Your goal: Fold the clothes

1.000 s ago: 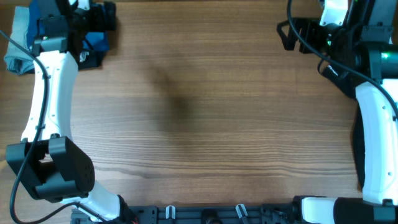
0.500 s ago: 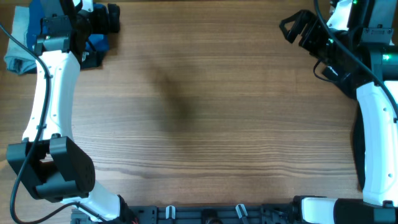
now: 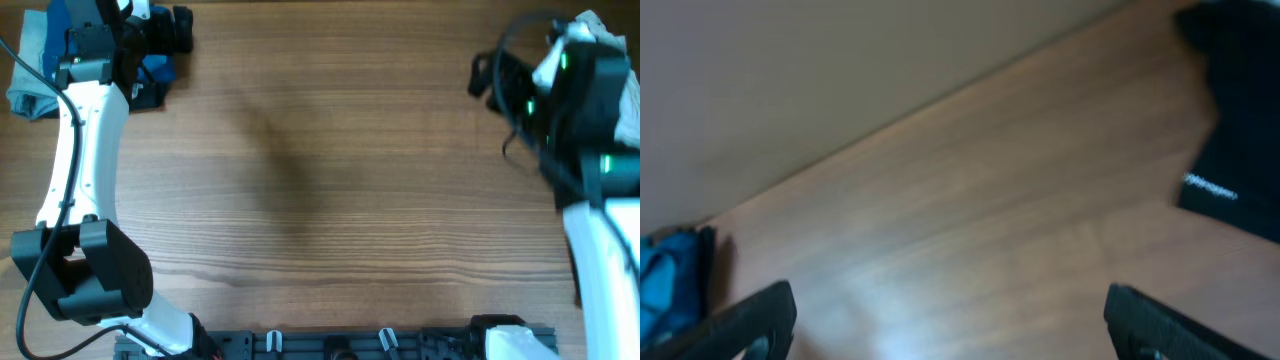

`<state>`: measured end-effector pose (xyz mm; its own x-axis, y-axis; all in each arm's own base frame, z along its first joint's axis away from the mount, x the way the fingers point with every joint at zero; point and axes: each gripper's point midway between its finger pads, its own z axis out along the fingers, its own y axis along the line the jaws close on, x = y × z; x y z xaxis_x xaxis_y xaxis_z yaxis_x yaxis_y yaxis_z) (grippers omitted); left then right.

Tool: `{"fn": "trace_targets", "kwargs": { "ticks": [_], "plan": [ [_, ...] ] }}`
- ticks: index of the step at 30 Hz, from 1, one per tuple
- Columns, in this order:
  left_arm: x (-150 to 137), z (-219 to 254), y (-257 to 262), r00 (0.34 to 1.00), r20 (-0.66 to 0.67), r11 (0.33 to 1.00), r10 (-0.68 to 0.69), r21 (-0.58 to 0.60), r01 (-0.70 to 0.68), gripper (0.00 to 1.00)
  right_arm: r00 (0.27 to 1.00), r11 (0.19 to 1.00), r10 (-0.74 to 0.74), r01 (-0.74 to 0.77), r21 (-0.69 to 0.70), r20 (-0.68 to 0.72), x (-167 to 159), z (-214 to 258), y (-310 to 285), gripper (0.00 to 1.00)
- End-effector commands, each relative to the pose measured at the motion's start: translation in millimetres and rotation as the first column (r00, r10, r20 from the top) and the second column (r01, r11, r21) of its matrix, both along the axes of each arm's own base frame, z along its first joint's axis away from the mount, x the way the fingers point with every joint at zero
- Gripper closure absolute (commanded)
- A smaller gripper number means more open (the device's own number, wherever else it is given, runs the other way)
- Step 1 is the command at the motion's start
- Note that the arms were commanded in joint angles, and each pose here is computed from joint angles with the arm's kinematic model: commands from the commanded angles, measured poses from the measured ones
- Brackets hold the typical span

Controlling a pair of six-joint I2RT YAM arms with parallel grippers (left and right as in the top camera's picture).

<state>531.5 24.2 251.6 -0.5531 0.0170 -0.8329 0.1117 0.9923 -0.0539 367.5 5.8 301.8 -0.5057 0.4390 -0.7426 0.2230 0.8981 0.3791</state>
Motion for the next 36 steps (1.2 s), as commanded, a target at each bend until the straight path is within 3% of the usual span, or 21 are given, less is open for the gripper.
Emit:
{"fn": "trace_targets", "kwargs": {
  "ticks": [1,7,14,26,31,36],
  "plan": [
    [0,-3,-4,1.000,-0.007,1.000,-0.010,-0.018,0.009,0.00,0.997,0.998,-0.010,0.015,-0.062,0.081,-36,-26,-7,0.00],
    [0,-3,-4,1.000,-0.007,1.000,-0.010,-0.018,0.009,0.00,0.986,0.994,0.022,-0.005,-0.105,0.166,-86,-84,-7,0.00],
    [0,-3,-4,1.000,-0.007,1.000,-0.010,-0.018,0.009,0.00,0.936,0.991,0.101,-0.064,-0.118,0.338,-115,-110,10,0.00],
    [0,-3,-4,1.000,-0.007,1.000,-0.010,-0.018,0.009,0.00,0.880,0.987,0.133,-0.075,-0.143,0.455,-126,-136,15,0.00],
    [0,-3,-4,1.000,-0.007,1.000,-0.010,-0.018,0.009,0.00,0.799,0.921,0.341,-0.179,-0.345,0.495,-128,-126,36,0.00],
    [0,-3,-4,1.000,-0.007,1.000,-0.010,-0.018,0.009,0.00,0.767,0.912,0.362,-0.174,-0.371,0.530,-125,-125,40,0.00]
  ]
}}
